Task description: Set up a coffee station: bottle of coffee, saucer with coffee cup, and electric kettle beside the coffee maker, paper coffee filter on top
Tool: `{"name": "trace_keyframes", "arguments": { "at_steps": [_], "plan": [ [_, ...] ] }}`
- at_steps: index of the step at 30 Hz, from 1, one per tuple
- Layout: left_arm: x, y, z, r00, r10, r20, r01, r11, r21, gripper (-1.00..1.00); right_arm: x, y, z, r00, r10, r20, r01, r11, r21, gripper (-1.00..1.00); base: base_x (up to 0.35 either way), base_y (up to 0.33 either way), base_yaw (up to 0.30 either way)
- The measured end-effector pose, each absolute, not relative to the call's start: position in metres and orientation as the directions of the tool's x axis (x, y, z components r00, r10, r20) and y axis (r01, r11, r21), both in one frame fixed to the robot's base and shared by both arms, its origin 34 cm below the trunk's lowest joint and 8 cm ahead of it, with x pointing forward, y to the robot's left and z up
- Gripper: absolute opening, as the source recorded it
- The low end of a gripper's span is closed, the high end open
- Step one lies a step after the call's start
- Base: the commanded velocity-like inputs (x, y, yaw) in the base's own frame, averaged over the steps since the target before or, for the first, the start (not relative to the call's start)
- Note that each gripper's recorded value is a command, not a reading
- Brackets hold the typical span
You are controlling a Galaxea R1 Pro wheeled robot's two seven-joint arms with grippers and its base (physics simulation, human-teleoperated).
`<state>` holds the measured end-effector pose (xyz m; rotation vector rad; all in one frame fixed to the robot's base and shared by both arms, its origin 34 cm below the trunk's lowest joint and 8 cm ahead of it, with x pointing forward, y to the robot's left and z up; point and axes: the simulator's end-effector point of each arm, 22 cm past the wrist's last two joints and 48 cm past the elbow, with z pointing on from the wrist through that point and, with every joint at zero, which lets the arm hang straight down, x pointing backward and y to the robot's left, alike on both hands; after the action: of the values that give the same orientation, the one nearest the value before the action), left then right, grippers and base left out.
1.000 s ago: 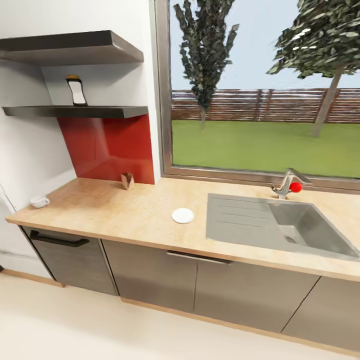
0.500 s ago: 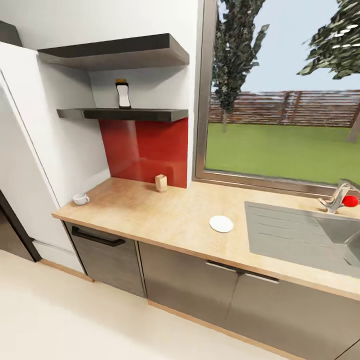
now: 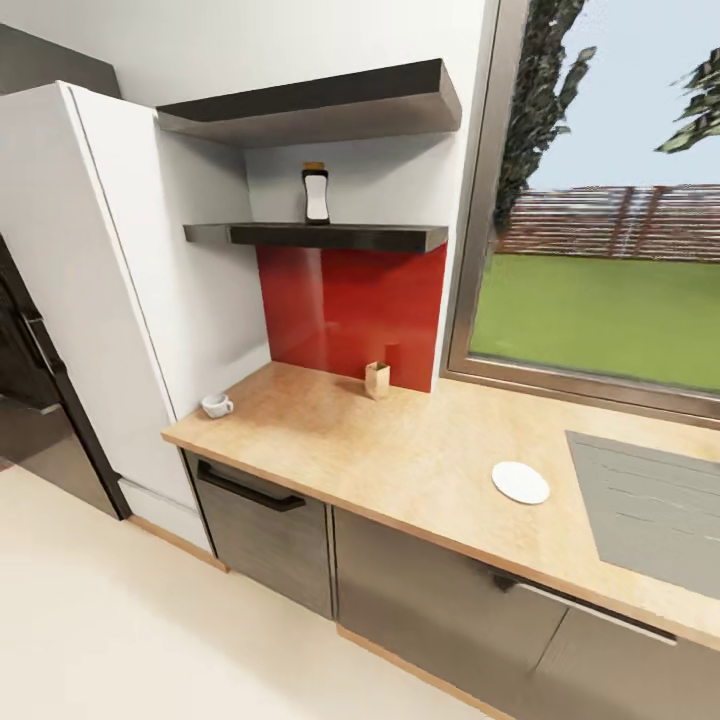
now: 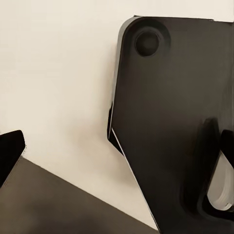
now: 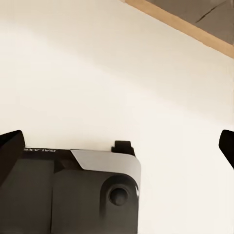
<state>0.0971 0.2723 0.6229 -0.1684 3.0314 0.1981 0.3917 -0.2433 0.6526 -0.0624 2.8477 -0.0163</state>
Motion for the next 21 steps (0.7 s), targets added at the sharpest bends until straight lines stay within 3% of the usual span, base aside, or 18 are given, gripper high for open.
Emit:
{"name": "trace_keyframes", "arguments": {
  "at_steps": [21],
  "plan": [
    [0.0978,0.2721,0.6228,-0.989,-0.104,-0.107,-0.118,0.985,0.124,1.00,0.3914,-0.2419,0.6528,-0.957,-0.045,-0.287,-0.043,0.999,-0.012,1.00,0.241,0.250,0.007]
  ]
}}
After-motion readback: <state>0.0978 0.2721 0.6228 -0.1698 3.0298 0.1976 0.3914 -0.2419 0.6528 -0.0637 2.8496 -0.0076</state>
